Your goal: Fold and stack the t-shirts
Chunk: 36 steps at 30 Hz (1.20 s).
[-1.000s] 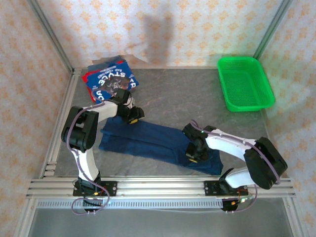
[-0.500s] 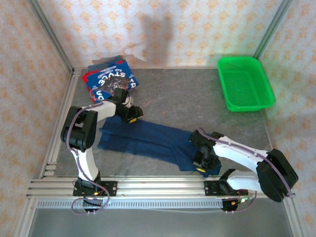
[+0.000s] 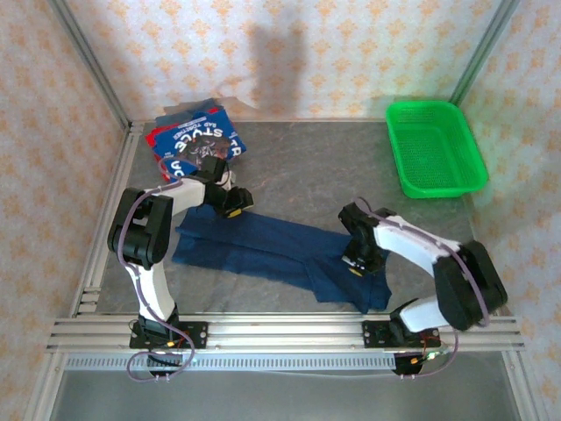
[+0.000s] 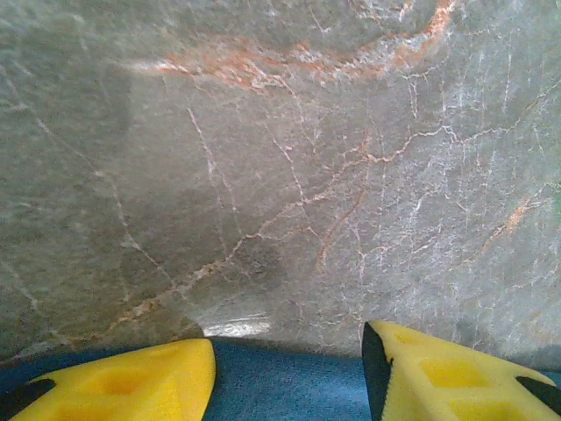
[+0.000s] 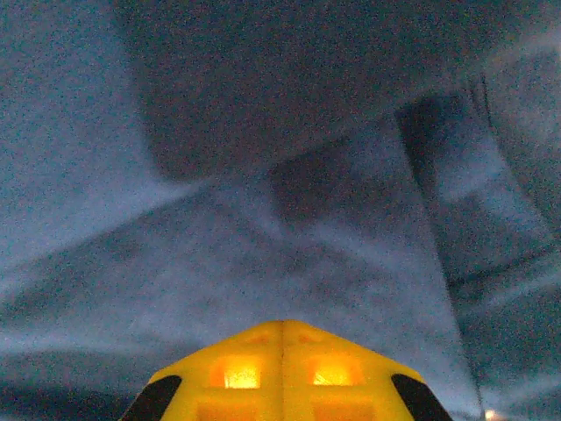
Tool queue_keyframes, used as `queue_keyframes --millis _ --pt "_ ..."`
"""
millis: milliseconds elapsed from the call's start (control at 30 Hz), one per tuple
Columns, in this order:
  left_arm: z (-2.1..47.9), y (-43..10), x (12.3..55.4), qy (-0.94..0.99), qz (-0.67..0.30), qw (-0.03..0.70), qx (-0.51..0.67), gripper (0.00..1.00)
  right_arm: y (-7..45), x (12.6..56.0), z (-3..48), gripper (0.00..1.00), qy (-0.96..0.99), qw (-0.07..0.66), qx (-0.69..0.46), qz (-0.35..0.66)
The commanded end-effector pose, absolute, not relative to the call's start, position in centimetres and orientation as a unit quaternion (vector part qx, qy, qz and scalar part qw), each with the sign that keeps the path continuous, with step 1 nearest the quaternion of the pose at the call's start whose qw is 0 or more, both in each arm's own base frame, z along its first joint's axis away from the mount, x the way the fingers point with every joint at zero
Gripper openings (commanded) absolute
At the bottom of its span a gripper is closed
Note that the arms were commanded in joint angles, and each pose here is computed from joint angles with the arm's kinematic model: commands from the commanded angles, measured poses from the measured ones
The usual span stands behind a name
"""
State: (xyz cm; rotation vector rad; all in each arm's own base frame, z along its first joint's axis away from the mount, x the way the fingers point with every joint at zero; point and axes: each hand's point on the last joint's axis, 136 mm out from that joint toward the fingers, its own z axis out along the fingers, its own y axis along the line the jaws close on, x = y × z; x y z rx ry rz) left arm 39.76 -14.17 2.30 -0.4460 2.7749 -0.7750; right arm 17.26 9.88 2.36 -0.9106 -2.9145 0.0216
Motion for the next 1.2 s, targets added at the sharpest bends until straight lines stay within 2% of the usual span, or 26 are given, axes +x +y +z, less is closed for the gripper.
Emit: queue_keyframes --millis 0,200,367,567,700,800,933,1000,1167 --pt "-4.7 -8.4 33.6 0.972 -0.120 0.005 -0.200 0.52 8.2 19.0 1.5 0.06 -0.956 0.030 -0.288 0.053" --pt "-4.5 -6.8 32.3 0.973 -0.093 -0.009 -0.211 0.52 5.2 24.8 1.1 0.10 -0.941 -0.001 -0.325 0.093" --pt "-4.3 -6.5 30.4 0.972 -0.087 -0.017 -0.217 0.52 5.7 34.6 1.7 0.13 -0.946 -0.036 -0.304 0.111" --pt "-3.1 -5.8 27.7 0.969 -0.068 -0.025 -0.237 0.52 7.6 46.1 2.1 0.23 -0.949 -0.079 -0.287 0.106" --pt "-2.4 -5.4 25.4 0.963 -0.058 -0.033 -0.259 0.53 10.3 52.6 2.3 0.26 -0.953 -0.128 -0.269 0.049" --pt "-1.9 -6.0 23.8 0.962 -0.060 -0.036 -0.263 0.54 14.2 57.0 2.7 0.33 -0.954 -0.161 -0.246 -0.056" --pt "-2.2 -8.3 21.7 0.963 -0.070 -0.053 -0.254 0.54 19.6 60.3 4.5 0.37 -0.933 -0.182 -0.232 -0.205" --pt "-2.4 -9.3 20.7 0.963 -0.072 -0.061 -0.251 0.54 21.6 60.9 6.6 0.40 -0.925 -0.198 -0.209 -0.249" --pt "-3.0 -10.9 19.5 0.961 -0.085 -0.071 -0.254 0.55 23.6 60.1 13.0 0.50 -0.918 -0.234 -0.154 -0.282"
